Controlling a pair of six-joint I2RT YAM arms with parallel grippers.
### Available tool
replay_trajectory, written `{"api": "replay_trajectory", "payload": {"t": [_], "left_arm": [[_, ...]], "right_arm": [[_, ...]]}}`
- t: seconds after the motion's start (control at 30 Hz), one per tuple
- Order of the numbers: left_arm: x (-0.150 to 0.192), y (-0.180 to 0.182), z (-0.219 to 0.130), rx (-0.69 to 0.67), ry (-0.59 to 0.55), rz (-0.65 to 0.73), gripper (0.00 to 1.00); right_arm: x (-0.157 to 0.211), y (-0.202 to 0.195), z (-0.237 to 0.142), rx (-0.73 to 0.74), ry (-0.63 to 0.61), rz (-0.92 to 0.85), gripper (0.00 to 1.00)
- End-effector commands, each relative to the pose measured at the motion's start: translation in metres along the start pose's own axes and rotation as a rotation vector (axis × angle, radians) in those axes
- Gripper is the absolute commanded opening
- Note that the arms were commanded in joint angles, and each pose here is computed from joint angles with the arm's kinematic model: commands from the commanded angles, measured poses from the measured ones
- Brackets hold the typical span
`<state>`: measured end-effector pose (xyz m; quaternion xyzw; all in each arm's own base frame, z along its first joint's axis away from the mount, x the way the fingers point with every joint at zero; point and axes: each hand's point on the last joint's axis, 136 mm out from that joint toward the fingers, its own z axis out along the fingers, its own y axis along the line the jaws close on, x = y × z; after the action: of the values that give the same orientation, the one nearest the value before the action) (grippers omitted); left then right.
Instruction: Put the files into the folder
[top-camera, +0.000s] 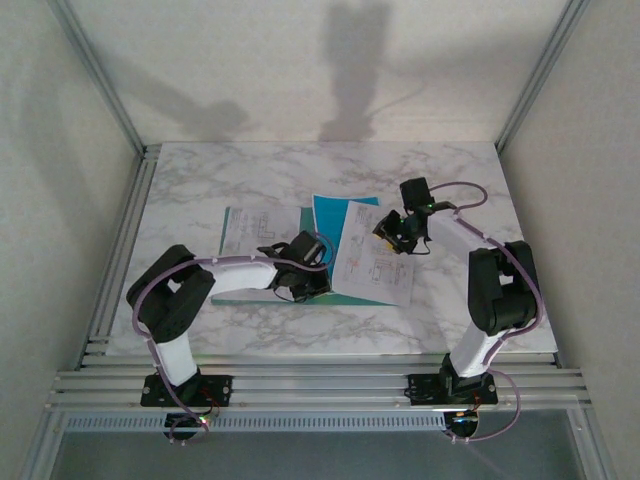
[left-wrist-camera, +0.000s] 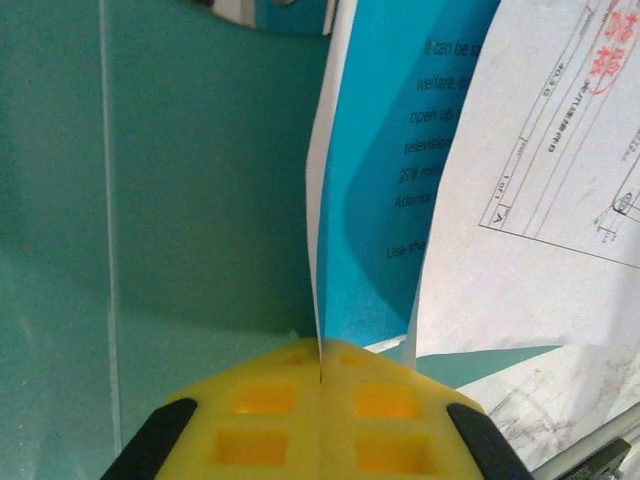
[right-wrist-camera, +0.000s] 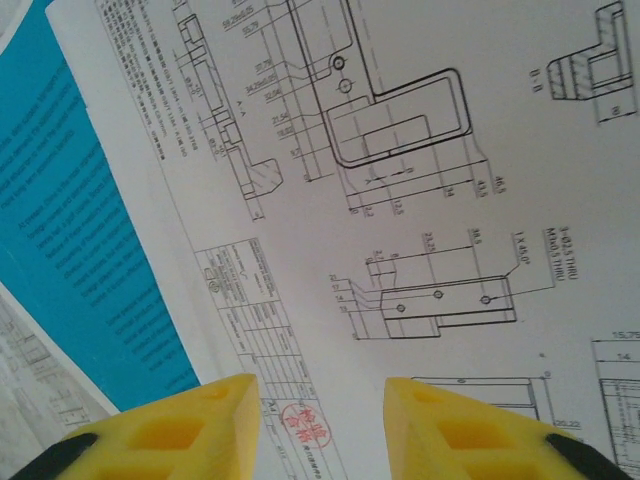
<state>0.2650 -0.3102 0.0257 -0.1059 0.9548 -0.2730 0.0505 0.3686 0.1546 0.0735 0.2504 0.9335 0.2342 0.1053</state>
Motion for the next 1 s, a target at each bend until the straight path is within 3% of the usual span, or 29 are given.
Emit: {"api": "replay_trajectory", "payload": {"t": [0.0, 0.23, 0.6, 0.63, 0.67, 0.73, 0.8, 0.97], "left_arm": [[-0.001, -0.015, -0.002, 0.049, 0.037, 0.057, 0.0], [0.007, -0.032, 0.007, 0.088, 0.145, 0.142, 0.0], [0.0, -0.015, 0.006, 0.026, 0.135, 0.124, 0.0], [-0.003, -0.013, 0.004, 0.018, 0.118, 0.116, 0.02], [-0.005, -0.012, 0.002, 0.018, 0.105, 0.109, 0.12], [-0.01, -0.012, -0.006, 0.02, 0.073, 0.094, 0.4], [-0.014, -0.012, -0.013, 0.019, 0.045, 0.083, 0.46], [-0.025, 0.003, -0.027, -0.005, -0.028, 0.011, 0.47]], "right_arm": [[0.0, -0.005, -0.003, 0.019, -0.004, -0.002, 0.37], [0.003, -0.019, 0.001, 0.043, 0.009, 0.013, 0.37], [-0.007, -0.021, 0.03, 0.045, 0.055, 0.059, 0.37], [-0.008, -0.019, 0.034, 0.043, 0.067, 0.056, 0.37], [-0.007, -0.019, 0.039, 0.045, 0.08, 0.055, 0.37], [-0.005, -0.017, 0.046, 0.048, 0.1, 0.038, 0.36], [-0.003, -0.015, 0.048, 0.047, 0.108, 0.016, 0.36], [0.008, -0.011, 0.052, 0.029, 0.151, -0.054, 0.36]]}}
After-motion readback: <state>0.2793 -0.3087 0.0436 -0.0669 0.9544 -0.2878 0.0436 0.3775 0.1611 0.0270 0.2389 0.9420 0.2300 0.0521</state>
